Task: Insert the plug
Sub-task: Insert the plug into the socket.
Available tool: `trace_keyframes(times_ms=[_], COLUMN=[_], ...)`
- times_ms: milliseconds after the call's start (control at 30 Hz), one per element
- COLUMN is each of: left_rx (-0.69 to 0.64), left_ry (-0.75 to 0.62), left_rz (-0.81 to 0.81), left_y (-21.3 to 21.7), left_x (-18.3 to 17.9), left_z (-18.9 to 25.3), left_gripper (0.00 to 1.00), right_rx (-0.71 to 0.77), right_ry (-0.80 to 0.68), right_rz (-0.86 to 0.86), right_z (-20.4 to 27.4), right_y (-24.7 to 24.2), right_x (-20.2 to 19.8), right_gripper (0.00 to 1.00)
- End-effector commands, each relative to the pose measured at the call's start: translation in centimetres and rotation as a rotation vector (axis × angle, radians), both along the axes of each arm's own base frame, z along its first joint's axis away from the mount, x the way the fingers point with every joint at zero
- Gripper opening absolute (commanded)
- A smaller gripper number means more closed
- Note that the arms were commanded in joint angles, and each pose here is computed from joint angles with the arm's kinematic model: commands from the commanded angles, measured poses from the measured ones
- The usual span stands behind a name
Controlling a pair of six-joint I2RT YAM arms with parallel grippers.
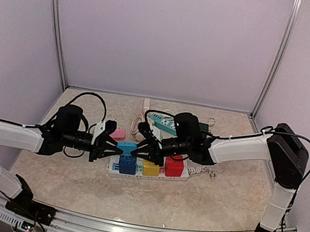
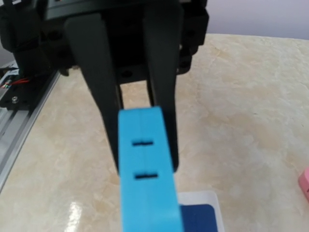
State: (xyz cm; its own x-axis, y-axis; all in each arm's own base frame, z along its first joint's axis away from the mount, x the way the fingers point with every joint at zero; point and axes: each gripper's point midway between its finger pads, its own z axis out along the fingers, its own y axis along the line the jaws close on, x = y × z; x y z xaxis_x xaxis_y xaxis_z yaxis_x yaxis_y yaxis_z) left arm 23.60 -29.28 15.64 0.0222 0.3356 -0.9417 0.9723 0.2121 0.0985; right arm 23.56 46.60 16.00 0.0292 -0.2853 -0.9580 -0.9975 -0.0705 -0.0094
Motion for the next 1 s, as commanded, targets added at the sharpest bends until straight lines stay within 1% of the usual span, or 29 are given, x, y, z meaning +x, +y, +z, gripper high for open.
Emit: trace_keyframes(times_ms=[0, 33, 67, 100, 133, 167, 233, 367, 433, 500, 600, 700, 733, 767, 833, 867, 967], left_rx=[-0.009, -0.009, -0.006, -0.001, 0.004, 0.008, 0.007, -0.017, -0.018, -0.016, -0.012, 0.0, 0.003, 0.006, 0.004, 0.002, 0.004], left_ry=[-0.042, -0.034, -0.022, -0.012, -0.002, 0.007, 0.016, 0.003, -0.005, -0.006, -0.003, -0.011, -0.014, -0.016, -0.026, -0.031, -0.035], left_rz=[0.007, 0.017, 0.022, 0.024, 0.028, 0.024, 0.017, 0.022, 0.022, 0.02, 0.014, 0.004, 0.003, 0.0, -0.005, -0.009, -0.018], left_y=[-0.6, -0.5, -0.4, -0.3, -0.2, -0.1, -0.1, -0.4, -0.4, -0.4, -0.3, -0.3, -0.2, -0.2, -0.3, -0.3, -0.4], left_x=[0.6, 0.8, 0.8, 0.8, 0.9, 0.8, 0.7, 1.0, 1.1, 1.0, 0.9, 0.7, 0.7, 0.7, 0.7, 0.7, 0.6], left_z=[0.4, 0.2, 0.0, -0.2, -0.4, -0.6, -0.6, 0.1, 0.2, 0.2, 0.0, -0.4, -0.4, -0.5, -0.4, -0.3, -0.5], left_gripper=[0.3, 0.47, 0.54, 0.56, 0.56, 0.54, 0.44, 0.22, 0.13, 0.07, 0.06, 0.14, 0.15, 0.14, 0.03, 0.0, 0.0], right_rx=[0.05, 0.051, 0.056, 0.063, 0.07, 0.076, 0.078, 0.075, 0.069, 0.056, 0.015, -0.019, -0.025, -0.031, -0.038, -0.042, -0.06], right_ry=[-0.005, -0.009, -0.01, -0.007, -0.007, -0.012, -0.015, -0.011, -0.013, -0.012, -0.015, -0.027, -0.029, -0.027, -0.027, -0.027, -0.031], right_rz=[-0.023, -0.031, -0.035, -0.039, -0.042, -0.045, -0.043, -0.039, -0.041, -0.042, -0.048, -0.052, -0.05, -0.05, -0.046, -0.048, -0.057], right_z=[2.3, 2.3, 2.4, 2.5, 2.7, 2.9, 2.8, 2.6, 2.4, 2.0, 1.1, 0.5, 0.4, 0.2, 0.0, -0.1, -0.7], right_y=[0.5, 0.3, 0.2, 0.1, -0.1, -0.1, -0.2, -0.1, -0.1, -0.2, -0.4, -0.6, -0.6, -0.7, -0.7, -0.7, -0.6], right_x=[0.2, 0.4, 0.5, 0.7, 0.8, 0.9, 0.9, 0.9, 0.9, 0.9, 1.0, 1.1, 1.1, 1.1, 1.0, 1.1, 1.4], right_gripper=[0.0, 0.0, 0.0, 0.0, 0.0, 0.0, 0.0, 0.0, 0.0, 0.0, 0.0, 0.0, 0.0, 0.0, 0.0, 0.0, 0.0])
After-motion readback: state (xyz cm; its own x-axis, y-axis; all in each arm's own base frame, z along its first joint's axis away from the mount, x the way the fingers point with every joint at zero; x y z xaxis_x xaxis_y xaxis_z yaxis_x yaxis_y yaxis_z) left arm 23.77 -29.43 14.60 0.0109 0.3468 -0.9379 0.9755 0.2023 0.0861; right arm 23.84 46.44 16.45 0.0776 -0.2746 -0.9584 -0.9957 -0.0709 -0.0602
